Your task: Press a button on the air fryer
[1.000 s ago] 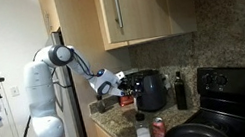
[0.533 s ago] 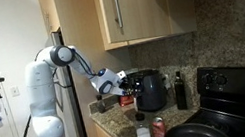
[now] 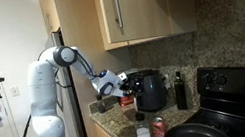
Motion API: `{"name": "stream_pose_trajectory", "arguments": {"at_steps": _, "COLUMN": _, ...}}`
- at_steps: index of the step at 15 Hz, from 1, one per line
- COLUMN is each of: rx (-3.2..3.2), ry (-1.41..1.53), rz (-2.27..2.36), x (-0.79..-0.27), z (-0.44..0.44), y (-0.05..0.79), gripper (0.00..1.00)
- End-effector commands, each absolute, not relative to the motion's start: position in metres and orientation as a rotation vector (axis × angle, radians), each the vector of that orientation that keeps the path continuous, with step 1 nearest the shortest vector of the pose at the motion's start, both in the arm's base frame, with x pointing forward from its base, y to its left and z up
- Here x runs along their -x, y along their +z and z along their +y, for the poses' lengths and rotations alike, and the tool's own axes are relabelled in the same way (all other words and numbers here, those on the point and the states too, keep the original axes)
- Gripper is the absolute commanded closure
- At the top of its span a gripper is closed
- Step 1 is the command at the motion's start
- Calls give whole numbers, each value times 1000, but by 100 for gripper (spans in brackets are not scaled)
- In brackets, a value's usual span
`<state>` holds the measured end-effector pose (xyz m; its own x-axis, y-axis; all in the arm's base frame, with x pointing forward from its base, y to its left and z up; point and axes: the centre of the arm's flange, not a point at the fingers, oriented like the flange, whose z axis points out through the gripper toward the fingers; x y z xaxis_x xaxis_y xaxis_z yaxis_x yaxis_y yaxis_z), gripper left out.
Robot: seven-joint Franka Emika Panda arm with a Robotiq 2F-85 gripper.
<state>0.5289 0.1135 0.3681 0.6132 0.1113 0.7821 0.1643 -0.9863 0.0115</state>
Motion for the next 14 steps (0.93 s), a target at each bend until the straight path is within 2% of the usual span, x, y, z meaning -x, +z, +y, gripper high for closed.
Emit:
{"name": "stream_pose_trajectory", "arguments": {"at_steps": 1, "rx": 2756, "ry": -1371, "rz": -250, "x": -538, "z": 124, "y": 359, "gripper": 0}}
{"name": "stream_pose_trajectory", "arguments": {"at_steps": 5, "rx": 2758, "ry": -1343, "rz": -258, "x": -536, "z": 126, "y": 363, "gripper": 0}}
{"name": "stream_pose_trajectory", "arguments": {"at_steps": 8, "rx": 2734, "ry": -1124, "rz": -426, "x": -487, "z": 136, "y": 390, "gripper": 0}}
{"name": "stream_pose_trajectory", "arguments": {"at_steps": 14, "rx": 2746, "ry": -970, "rz": -759, "x": -402, "z": 175, "y": 453, "gripper": 0}}
